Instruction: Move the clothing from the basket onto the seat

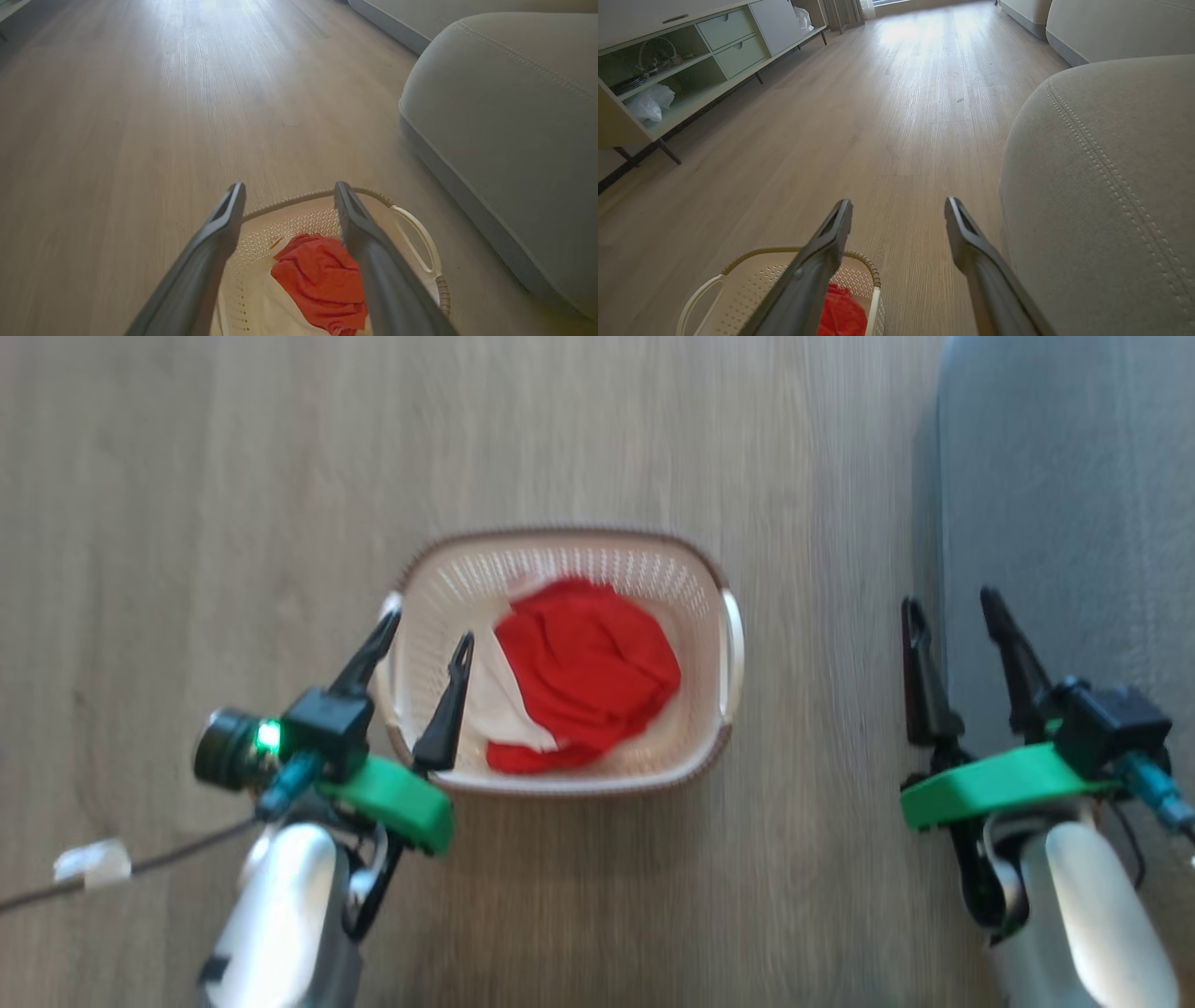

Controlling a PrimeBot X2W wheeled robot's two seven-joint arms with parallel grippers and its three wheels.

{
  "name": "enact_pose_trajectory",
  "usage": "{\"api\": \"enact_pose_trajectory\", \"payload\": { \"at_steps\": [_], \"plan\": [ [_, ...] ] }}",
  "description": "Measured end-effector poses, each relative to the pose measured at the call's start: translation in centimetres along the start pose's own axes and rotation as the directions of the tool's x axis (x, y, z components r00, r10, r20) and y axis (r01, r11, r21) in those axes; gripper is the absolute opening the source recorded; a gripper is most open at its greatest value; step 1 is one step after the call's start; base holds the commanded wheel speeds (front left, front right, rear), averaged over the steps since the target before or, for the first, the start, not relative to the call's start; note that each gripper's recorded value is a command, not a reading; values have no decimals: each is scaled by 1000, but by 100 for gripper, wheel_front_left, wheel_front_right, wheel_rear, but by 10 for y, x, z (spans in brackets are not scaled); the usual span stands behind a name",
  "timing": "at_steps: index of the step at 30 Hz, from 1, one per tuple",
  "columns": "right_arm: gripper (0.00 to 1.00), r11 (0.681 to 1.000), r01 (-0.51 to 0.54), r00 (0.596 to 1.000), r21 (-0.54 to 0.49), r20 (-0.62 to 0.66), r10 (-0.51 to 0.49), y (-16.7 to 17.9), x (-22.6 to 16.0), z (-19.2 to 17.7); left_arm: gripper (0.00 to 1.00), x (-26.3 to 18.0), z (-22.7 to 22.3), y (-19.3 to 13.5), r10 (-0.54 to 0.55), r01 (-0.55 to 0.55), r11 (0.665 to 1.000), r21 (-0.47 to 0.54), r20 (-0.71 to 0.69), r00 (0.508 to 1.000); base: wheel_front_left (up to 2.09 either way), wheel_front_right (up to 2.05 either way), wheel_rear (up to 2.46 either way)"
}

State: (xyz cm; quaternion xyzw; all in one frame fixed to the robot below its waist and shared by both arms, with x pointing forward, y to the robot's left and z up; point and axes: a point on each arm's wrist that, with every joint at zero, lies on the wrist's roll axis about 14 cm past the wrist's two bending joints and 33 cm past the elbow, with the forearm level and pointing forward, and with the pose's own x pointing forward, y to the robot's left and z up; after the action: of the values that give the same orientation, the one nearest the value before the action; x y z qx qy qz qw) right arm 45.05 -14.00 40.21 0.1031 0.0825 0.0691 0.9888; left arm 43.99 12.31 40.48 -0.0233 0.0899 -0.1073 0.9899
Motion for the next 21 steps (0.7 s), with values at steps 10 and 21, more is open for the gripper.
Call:
{"api": "enact_pose_trajectory", "payload": {
  "at_steps": [10, 21],
  "plan": [
    [100, 995, 104, 987, -9, -125, -104, -48, 19, -66, 100, 93, -100, -1, -169, 197, 973, 121, -210, 963, 0, 0, 0],
    [100, 985, 170, 955, -7, -245, -167, -77, 11, -122, 100, 120, -222, -58, -399, 479, 872, 100, -422, 814, 0, 0, 0]
  ]
}}
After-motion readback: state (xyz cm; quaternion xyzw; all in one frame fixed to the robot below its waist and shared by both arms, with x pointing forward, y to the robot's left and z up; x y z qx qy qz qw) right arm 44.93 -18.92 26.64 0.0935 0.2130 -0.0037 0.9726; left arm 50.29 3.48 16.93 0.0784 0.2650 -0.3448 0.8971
